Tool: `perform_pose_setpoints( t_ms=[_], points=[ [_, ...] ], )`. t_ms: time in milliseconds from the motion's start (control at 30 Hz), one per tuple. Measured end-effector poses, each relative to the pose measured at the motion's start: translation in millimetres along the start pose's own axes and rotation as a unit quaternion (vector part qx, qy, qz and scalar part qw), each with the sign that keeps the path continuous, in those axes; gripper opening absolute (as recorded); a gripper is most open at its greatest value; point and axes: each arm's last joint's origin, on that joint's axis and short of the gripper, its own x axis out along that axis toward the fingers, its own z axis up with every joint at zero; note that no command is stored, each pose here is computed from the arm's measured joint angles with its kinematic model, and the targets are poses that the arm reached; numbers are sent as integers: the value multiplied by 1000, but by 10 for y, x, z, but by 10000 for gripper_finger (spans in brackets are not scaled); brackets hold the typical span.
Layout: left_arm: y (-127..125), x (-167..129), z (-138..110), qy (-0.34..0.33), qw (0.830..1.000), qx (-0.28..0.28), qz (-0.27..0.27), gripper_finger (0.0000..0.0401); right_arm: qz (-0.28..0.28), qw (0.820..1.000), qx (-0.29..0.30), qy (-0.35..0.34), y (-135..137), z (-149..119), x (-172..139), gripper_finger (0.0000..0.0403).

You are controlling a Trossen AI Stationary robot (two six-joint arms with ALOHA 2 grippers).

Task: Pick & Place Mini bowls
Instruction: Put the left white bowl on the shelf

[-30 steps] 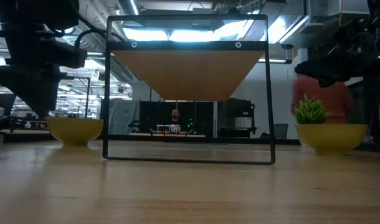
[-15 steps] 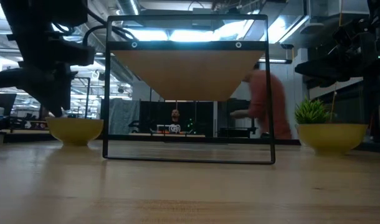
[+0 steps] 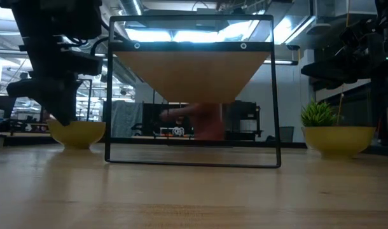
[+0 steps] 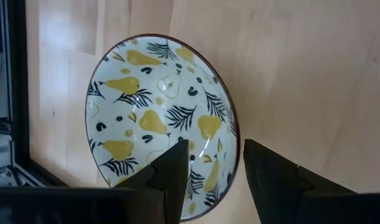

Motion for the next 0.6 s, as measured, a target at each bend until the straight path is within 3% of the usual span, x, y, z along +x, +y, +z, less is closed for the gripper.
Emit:
perform_pose_setpoints(
  t_ms=[300, 600],
  points=[
    [27, 53, 37, 5, 999, -43, 3, 147, 0, 1000, 0, 0, 0, 0, 0, 75],
    [-37, 134, 77, 13, 999, -45, 6, 147, 0, 1000, 0, 0, 0, 0, 0, 75]
  ],
)
